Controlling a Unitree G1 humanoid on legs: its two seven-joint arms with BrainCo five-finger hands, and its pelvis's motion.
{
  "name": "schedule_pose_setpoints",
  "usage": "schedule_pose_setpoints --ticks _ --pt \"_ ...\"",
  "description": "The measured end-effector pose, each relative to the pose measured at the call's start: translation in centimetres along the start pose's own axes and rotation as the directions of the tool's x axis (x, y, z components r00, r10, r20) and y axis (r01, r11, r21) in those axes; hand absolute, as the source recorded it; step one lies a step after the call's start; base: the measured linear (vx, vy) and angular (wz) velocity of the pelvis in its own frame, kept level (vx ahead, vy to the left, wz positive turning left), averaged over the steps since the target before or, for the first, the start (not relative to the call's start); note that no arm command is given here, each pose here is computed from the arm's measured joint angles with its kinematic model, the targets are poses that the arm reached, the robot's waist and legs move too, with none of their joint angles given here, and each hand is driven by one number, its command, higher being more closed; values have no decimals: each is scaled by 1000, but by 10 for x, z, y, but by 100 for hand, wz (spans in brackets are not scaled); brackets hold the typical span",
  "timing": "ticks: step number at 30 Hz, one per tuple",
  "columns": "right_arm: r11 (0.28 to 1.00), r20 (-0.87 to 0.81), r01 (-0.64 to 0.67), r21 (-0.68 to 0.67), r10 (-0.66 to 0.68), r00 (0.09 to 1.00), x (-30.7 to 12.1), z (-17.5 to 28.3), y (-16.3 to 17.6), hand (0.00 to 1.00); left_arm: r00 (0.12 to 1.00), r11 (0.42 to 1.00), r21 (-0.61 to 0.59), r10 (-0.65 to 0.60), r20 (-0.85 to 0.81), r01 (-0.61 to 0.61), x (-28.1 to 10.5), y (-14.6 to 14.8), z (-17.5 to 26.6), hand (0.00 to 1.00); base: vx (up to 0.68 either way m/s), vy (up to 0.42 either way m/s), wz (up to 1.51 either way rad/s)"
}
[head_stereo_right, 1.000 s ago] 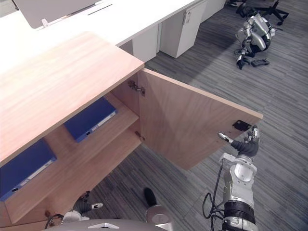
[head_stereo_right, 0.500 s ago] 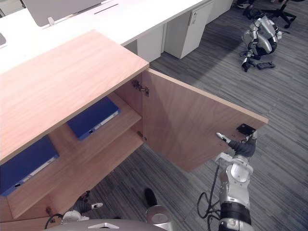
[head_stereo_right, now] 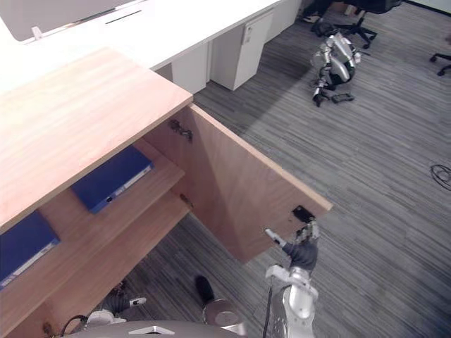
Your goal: Walk over to the cabinet, pick up the folder, carry it to the office cabinet, place the folder inside the office cabinet, then close the office cabinet door
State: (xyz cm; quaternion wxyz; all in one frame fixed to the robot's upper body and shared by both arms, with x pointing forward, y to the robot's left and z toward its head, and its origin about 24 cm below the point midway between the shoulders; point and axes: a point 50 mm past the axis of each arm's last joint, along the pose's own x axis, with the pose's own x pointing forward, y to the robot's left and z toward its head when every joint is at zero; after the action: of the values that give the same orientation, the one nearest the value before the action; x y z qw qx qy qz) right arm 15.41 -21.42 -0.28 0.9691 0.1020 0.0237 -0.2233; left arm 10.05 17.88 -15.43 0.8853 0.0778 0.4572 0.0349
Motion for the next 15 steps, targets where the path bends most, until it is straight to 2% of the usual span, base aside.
schedule_pose_setpoints --ticks 9,15 --pt "983 -140 -164 -78 152 978 -27 -19 14 0 1000 999 36 -7 5 7 3 -1 6 0 -29 -32 -7" --pt "941 -243 -308 -137 270 932 -42 -21 6 0 999 993 119 -17 46 11 10 8 22 0 -54 -26 21"
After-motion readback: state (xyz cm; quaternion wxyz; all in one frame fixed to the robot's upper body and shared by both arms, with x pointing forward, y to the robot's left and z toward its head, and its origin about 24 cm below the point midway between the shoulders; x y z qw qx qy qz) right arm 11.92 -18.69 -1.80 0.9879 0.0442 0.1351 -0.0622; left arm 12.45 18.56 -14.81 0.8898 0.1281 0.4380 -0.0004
